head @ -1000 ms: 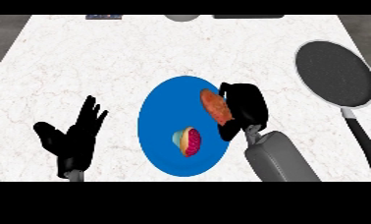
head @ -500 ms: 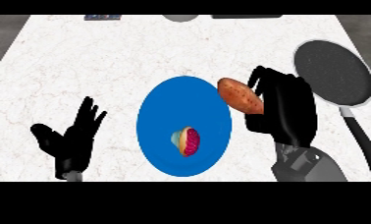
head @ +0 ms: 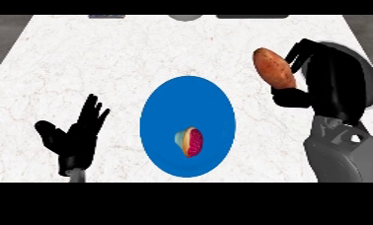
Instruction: Pick the sweet potato from the plate and place it in the pan
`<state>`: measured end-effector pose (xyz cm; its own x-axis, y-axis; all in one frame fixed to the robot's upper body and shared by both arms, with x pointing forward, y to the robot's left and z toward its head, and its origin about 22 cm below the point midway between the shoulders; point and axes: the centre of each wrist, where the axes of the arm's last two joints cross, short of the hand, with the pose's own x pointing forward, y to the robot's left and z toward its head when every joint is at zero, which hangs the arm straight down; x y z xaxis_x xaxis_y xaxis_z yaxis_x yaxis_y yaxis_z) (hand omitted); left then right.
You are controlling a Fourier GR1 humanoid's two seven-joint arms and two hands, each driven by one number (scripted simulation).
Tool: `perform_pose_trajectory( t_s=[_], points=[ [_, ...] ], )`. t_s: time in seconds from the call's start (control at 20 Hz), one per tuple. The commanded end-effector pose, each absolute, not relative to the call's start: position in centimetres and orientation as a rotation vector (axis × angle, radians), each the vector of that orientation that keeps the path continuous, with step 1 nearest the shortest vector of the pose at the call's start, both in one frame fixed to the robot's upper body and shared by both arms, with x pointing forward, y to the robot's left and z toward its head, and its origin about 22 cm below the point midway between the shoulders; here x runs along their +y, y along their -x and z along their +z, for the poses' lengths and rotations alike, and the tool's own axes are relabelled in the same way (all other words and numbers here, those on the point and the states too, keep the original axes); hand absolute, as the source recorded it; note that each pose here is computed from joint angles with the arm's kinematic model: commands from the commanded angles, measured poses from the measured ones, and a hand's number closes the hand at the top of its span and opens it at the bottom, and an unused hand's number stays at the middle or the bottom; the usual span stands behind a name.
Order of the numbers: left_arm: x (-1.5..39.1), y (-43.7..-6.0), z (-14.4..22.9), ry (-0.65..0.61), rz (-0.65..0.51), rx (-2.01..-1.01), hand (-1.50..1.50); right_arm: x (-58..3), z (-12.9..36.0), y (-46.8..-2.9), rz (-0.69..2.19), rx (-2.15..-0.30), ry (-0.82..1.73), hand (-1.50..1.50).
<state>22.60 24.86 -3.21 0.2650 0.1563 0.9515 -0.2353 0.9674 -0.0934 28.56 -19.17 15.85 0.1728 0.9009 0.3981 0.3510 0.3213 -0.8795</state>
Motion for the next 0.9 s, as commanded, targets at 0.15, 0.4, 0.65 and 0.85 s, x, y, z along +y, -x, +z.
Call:
perform_pose_trajectory(
  t_s=[0.15,0.4,0.65,0.85],
  points=[
    [24.0,-21.8,-3.7,-0.070,0.254,-1.221,0.00,-26.2,14.0,-33.2,0.495,-1.382,1.297,1.50],
    [23.4,-22.9,-5.7,-0.057,0.267,-1.225,0.00,-29.8,11.7,-36.1,0.475,-1.350,1.380,1.50],
    [23.0,-23.2,-3.7,-0.040,0.219,-1.237,0.00,-36.4,11.5,-38.4,0.459,-1.305,1.412,1.50],
    [23.4,-24.1,-2.2,-0.050,0.228,-1.247,0.00,-38.3,8.5,-39.0,0.414,-1.329,1.346,1.50]
  ],
)
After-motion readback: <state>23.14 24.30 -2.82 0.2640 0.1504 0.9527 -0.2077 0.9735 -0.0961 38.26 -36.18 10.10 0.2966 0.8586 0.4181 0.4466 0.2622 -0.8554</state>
